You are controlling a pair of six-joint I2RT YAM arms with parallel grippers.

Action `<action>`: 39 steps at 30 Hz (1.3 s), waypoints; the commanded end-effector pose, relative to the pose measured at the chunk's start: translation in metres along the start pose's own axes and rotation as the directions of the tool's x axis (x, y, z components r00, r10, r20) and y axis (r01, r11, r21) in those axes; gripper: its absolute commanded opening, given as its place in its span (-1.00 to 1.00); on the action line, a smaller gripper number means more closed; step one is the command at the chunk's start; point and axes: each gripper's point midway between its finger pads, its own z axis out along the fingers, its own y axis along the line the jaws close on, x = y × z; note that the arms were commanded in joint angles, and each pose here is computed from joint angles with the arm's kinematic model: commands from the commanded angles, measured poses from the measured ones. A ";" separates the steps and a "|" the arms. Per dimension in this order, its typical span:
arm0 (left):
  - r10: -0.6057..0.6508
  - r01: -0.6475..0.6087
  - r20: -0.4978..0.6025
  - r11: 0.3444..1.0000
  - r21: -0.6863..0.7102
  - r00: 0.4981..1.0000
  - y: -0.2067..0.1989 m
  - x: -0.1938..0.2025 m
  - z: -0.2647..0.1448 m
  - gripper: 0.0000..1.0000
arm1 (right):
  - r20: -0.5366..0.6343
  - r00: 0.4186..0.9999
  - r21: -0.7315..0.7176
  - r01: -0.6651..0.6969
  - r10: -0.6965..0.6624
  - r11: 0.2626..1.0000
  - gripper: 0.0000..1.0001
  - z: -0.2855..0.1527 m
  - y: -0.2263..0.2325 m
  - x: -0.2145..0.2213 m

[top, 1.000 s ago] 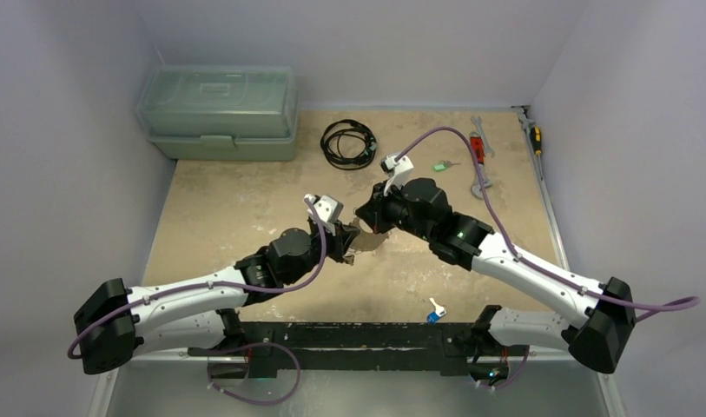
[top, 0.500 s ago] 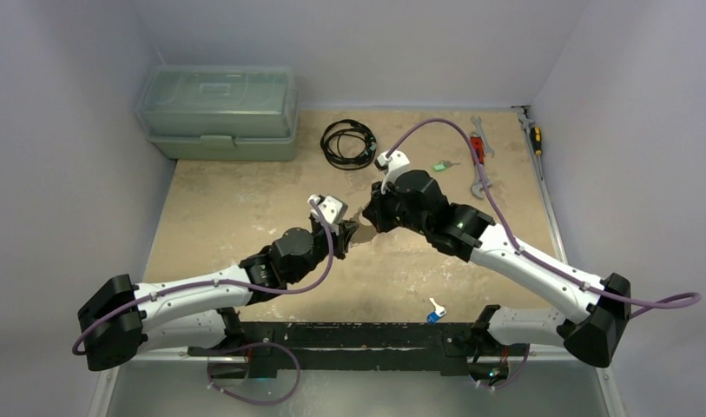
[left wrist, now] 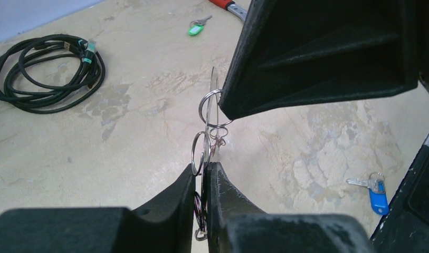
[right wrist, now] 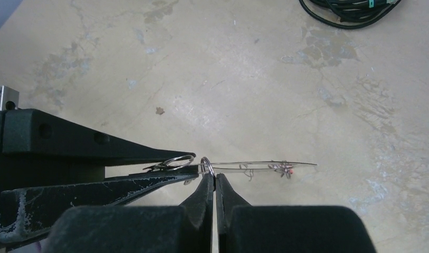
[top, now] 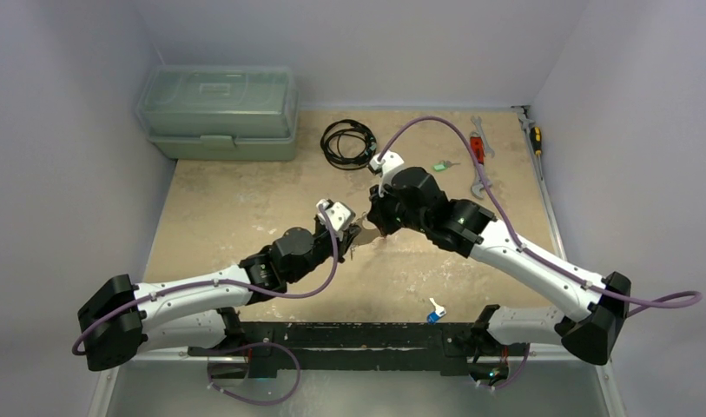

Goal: Put the keys on the keyring

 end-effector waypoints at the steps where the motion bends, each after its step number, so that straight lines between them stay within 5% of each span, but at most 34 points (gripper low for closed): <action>1: 0.052 -0.054 0.065 0.998 0.022 0.997 0.000 -0.029 -0.004 -0.64 | -0.054 0.992 0.027 0.115 -0.113 0.993 -1.00 -0.010 -0.010 0.001; 7: 0.092 -0.101 0.075 0.988 0.115 0.993 -0.012 -0.041 -0.021 -0.01 | -0.084 0.979 0.008 0.185 -0.184 0.983 -1.00 -0.011 -0.011 0.005; 11: 0.096 -0.114 0.111 0.978 0.172 0.989 -0.020 -0.056 -0.036 0.21 | -0.070 0.972 -0.035 0.221 -0.223 0.975 -1.00 -0.013 -0.005 0.002; 20: 0.195 -0.212 0.098 0.955 0.210 0.976 -0.023 -0.050 -0.039 -0.14 | -0.053 0.956 -0.131 0.280 -0.289 0.951 -1.00 -0.020 0.013 0.014; 29: 0.233 -0.314 0.271 0.897 0.310 0.934 -0.044 -0.045 -0.044 -0.20 | -0.024 0.933 -0.211 0.345 -0.358 0.915 -1.00 -0.033 0.032 0.023; 39: 0.249 -0.335 0.290 0.893 0.302 0.924 -0.043 -0.048 -0.047 -0.36 | -0.028 0.921 -0.243 0.370 -0.388 0.897 -1.00 -0.033 0.042 0.030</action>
